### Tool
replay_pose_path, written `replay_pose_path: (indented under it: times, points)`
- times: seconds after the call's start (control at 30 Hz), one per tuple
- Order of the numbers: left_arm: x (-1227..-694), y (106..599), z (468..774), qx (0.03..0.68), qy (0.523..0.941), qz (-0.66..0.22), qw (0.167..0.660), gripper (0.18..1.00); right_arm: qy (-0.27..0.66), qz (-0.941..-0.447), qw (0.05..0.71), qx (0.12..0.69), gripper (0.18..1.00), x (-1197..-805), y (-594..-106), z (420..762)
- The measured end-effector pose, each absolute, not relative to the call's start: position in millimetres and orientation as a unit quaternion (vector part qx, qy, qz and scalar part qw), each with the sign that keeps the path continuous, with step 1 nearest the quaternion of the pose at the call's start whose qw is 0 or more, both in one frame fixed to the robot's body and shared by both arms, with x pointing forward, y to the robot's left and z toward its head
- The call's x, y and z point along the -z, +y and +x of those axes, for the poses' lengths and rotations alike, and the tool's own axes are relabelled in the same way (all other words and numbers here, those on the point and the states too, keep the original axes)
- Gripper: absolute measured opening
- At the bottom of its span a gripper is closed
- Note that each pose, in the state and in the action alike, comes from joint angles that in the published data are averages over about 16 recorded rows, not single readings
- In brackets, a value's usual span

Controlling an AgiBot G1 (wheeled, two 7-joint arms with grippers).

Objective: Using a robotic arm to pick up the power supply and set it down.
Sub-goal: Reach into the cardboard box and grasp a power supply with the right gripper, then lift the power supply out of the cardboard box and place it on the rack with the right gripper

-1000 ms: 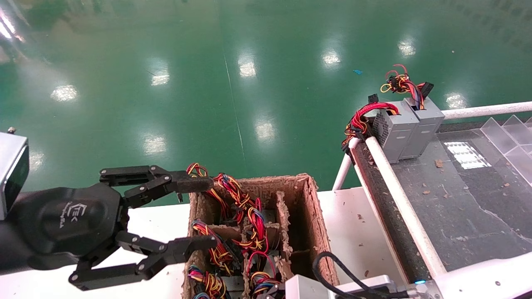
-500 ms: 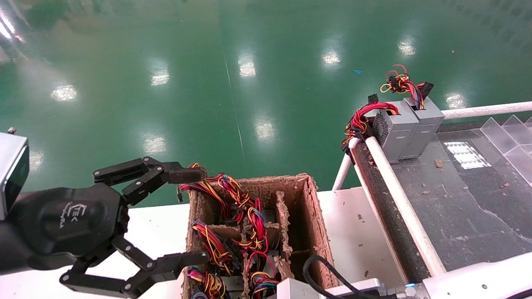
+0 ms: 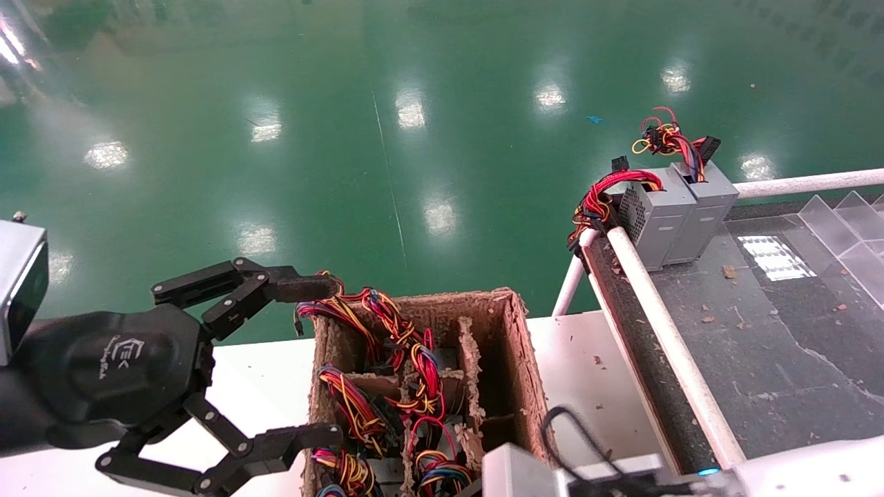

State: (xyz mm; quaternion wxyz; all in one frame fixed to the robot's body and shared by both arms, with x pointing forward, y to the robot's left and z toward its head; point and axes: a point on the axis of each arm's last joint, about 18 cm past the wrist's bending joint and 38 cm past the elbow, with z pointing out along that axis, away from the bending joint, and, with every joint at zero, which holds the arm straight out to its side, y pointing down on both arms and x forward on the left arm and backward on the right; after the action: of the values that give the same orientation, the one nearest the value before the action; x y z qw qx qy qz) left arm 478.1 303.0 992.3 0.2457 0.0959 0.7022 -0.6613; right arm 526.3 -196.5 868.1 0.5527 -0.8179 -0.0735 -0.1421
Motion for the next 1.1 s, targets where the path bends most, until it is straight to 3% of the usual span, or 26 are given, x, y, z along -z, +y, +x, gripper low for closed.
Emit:
replay_pose_path:
  times: [0.27,0.6,1.1]
  points:
    - [-992.3,303.0,478.1,0.661,0.702,0.096,0.246,1.001,-0.080,-0.769,0.607,0.183,0.258,-915.5,-229.8,513.6]
    - [-992.3,303.0,478.1,0.661,0.702,0.096,0.246,1.001,-0.100,-0.693,0.659,0.275,0.253,-993.0,-290.6,481.8]
    - [-992.3,303.0,478.1,0.661,0.702,0.096,0.246,1.001,-0.049,-0.634,0.612,0.471,0.250,-1067.2,-384.1,460.6]
